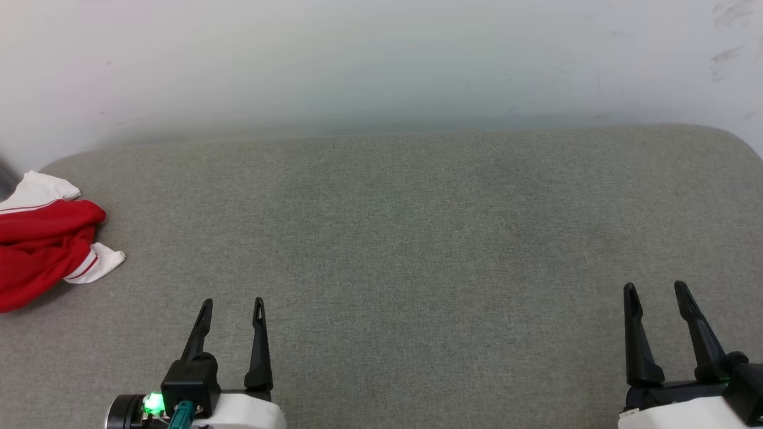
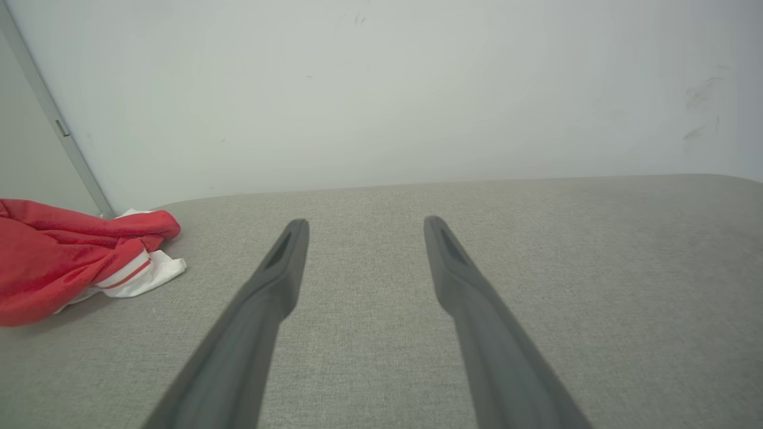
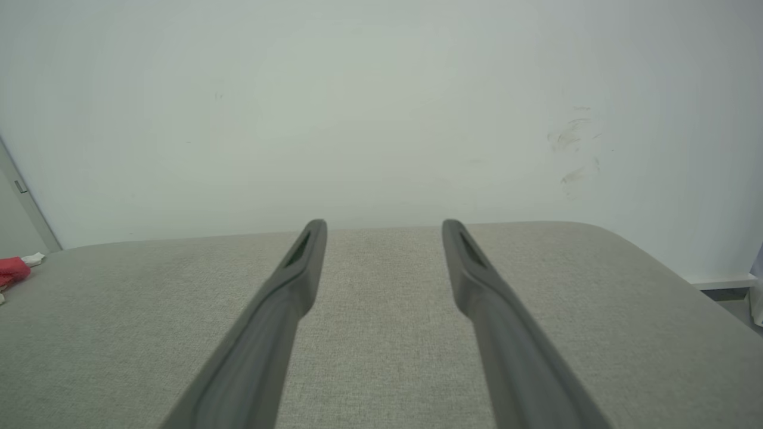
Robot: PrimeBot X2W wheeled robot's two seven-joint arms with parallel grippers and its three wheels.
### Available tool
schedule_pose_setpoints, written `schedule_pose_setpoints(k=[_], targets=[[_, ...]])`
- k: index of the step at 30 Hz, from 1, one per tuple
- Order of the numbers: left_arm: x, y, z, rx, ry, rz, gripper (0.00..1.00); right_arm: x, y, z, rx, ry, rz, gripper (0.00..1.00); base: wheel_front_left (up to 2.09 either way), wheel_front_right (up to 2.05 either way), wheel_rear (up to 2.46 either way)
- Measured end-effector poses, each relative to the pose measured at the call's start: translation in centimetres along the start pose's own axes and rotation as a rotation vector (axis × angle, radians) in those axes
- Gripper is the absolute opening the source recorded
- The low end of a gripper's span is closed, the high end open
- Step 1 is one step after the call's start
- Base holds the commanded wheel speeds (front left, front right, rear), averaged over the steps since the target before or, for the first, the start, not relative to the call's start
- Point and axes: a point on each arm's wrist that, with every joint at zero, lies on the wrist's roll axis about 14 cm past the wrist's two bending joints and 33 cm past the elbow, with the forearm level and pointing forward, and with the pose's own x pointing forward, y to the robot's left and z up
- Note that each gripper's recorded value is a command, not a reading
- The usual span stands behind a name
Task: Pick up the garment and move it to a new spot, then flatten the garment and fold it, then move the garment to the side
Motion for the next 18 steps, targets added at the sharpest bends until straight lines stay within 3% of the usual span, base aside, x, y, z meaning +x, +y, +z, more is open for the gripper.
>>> schedule_pose_setpoints(k=[18], targets=[[-0.41, 0.48, -0.63, 0.002, 0.012, 0.007, 1.00, -0.55, -0.26, -0.74, 0.036, 0.017, -0.015, 1.00, 0.00, 0.00, 0.00]])
